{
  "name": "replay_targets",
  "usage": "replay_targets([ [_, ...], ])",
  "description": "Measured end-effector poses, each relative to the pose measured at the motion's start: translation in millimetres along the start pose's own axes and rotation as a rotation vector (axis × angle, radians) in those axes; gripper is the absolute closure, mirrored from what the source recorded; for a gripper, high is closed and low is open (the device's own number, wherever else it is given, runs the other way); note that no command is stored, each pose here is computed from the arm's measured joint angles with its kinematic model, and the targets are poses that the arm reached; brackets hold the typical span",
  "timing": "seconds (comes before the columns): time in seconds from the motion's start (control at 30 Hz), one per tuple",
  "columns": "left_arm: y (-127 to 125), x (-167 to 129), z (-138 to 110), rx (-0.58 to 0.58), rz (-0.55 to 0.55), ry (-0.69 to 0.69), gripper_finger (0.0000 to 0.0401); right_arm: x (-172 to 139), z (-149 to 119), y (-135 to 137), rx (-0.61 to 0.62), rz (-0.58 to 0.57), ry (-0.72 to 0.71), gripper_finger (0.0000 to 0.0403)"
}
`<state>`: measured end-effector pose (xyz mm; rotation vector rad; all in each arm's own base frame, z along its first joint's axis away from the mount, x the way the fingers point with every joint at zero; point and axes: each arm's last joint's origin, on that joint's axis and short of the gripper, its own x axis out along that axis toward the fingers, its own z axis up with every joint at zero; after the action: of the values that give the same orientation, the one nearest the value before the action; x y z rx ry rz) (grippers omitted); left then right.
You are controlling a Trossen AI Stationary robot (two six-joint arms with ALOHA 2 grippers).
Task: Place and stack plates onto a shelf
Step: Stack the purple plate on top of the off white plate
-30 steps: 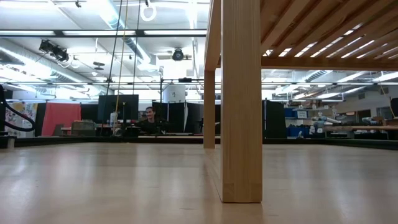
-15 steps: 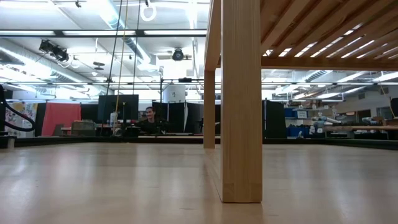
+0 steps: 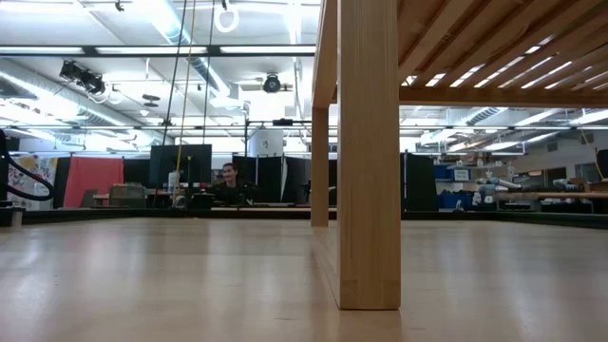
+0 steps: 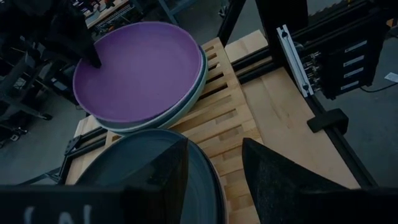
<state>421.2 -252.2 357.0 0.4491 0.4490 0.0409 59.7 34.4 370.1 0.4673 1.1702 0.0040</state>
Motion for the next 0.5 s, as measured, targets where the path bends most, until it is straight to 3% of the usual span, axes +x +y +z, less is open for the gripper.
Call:
replay_targets([
  [0.27, 0.0, 0.0, 0.0, 0.000, 0.000, 0.000, 0.0244, 0.0, 0.3, -0.2, 0.008, -0.007, -0.009, 0.0241],
  [0.5, 0.0, 0.0, 0.0, 0.000, 0.000, 0.000, 0.0244, 0.0, 1.1, -0.9, -0.033, -0.033, -0.036, 0.0229],
])
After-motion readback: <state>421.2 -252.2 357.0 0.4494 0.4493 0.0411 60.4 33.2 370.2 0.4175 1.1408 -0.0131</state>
